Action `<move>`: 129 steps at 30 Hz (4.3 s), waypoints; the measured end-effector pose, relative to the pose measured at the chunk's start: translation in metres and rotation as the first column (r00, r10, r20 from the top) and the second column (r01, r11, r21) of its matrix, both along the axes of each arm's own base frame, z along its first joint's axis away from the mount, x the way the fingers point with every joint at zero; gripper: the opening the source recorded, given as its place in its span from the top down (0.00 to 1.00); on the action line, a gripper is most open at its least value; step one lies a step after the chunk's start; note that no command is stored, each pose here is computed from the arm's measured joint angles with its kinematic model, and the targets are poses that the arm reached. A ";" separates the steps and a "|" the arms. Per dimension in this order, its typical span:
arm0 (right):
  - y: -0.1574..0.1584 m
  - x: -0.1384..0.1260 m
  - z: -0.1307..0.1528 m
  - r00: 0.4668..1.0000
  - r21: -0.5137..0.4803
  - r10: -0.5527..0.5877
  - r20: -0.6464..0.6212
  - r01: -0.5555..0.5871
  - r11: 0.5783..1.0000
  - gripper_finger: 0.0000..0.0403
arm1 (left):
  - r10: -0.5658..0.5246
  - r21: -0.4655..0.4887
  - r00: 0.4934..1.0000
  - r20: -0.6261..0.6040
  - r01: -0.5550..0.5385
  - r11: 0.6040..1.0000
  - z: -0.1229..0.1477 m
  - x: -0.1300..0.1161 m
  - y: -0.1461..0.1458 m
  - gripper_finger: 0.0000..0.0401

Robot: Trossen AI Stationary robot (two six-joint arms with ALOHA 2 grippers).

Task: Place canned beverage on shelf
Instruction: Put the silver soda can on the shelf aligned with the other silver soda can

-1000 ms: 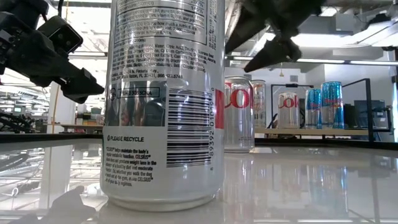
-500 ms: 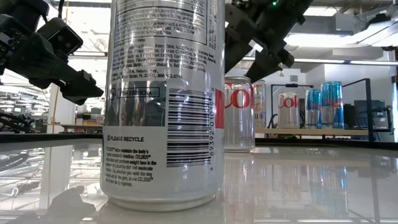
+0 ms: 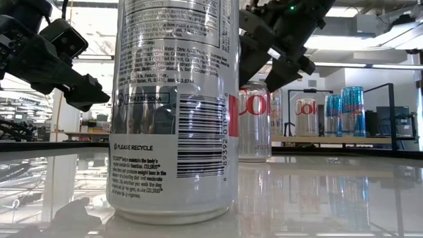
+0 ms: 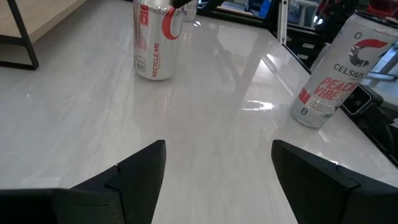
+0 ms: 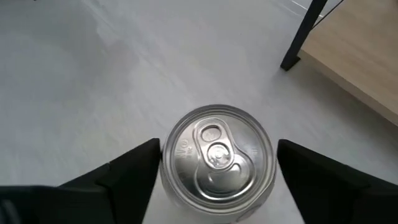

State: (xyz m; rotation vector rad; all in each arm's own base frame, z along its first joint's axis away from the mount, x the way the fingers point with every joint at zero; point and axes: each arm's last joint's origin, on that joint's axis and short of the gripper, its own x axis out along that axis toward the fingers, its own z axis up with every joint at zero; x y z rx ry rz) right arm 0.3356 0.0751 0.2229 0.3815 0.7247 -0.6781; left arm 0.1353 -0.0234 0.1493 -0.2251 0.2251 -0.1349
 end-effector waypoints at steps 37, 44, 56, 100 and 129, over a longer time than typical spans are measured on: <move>-0.082 -0.118 0.049 0.949 -0.175 -0.298 -0.106 0.277 0.945 0.32 | 0.000 0.008 1.000 0.000 0.000 1.000 0.000 0.000 0.000 0.31; -0.116 -0.139 0.036 0.948 -0.117 -0.319 -0.014 0.315 0.942 0.32 | 0.001 0.009 1.000 0.003 -0.001 1.000 0.000 0.000 0.000 0.31; -0.132 -0.154 0.045 0.938 -0.097 -0.347 0.018 0.347 0.933 0.32 | 0.008 0.015 1.000 -0.001 -0.008 1.000 0.000 0.000 0.000 0.31; -0.154 -0.159 0.038 0.878 -0.210 -0.474 -0.067 0.452 0.867 0.20 | 0.012 0.013 1.000 -0.021 -0.012 1.000 -0.002 0.000 0.000 0.31; -0.080 -0.148 0.061 0.970 -0.032 -0.186 -0.155 0.184 0.982 0.51 | 0.016 -0.007 1.000 -0.014 -0.016 1.000 -0.001 0.000 0.000 0.31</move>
